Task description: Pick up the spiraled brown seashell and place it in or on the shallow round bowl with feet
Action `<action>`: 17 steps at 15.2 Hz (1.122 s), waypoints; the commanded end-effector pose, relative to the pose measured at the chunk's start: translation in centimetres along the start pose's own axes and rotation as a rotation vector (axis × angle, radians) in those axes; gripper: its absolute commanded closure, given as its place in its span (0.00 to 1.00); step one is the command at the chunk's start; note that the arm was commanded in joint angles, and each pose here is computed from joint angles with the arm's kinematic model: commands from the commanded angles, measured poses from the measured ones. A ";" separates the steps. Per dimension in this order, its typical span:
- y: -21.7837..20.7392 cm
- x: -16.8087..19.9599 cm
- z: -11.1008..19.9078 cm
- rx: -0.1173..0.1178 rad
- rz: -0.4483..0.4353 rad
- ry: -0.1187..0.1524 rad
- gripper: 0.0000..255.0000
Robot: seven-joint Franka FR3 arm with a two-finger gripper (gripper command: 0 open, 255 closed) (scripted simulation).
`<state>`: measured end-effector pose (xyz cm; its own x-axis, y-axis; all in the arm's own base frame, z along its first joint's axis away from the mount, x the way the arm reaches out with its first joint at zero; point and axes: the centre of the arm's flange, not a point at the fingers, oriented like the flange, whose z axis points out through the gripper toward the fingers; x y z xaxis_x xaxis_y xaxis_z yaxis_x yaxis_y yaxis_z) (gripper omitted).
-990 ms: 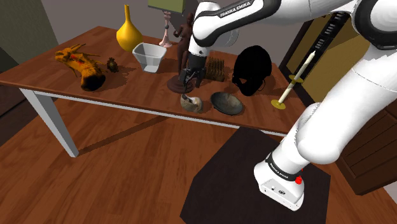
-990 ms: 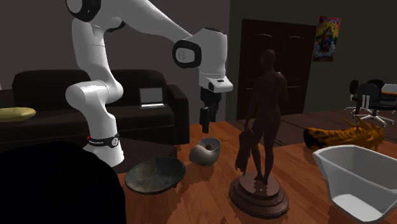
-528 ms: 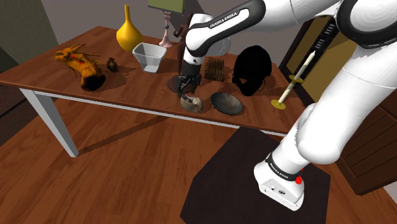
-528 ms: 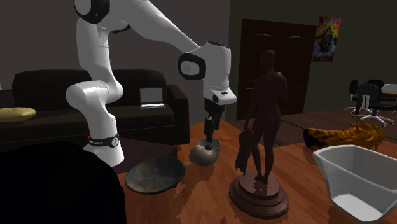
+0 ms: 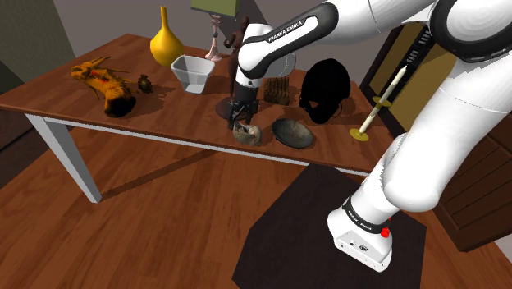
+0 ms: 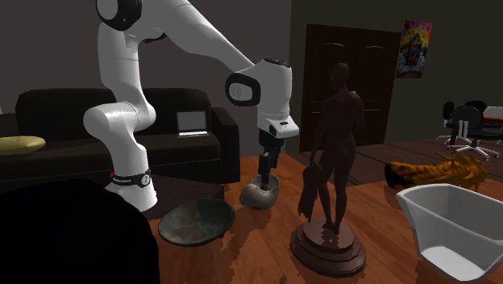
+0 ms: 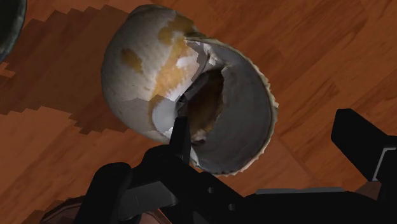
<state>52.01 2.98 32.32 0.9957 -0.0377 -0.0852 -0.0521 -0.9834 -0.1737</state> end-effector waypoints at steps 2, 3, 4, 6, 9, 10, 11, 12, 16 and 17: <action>0.0 0.0 0.0 0.000 0.000 0.000 1.00; 0.0 0.0 0.0 0.000 0.000 0.000 1.00; 0.0 0.0 0.0 0.000 0.000 0.000 1.00; 0.0 0.0 0.0 0.000 0.000 0.000 1.00; 0.0 0.0 0.0 0.000 0.000 0.000 1.00; 0.0 -0.1 0.0 0.000 0.000 0.000 1.00; 0.0 0.0 0.0 0.000 0.000 0.000 1.00; -0.1 0.0 -0.5 0.000 0.000 0.000 1.00; -0.5 -0.2 -2.6 0.000 0.000 0.000 1.00; -0.6 -0.3 -3.1 0.000 0.000 0.000 1.00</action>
<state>51.95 2.97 34.99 0.9956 -0.0377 -0.0853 -0.0521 -0.9834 -0.1738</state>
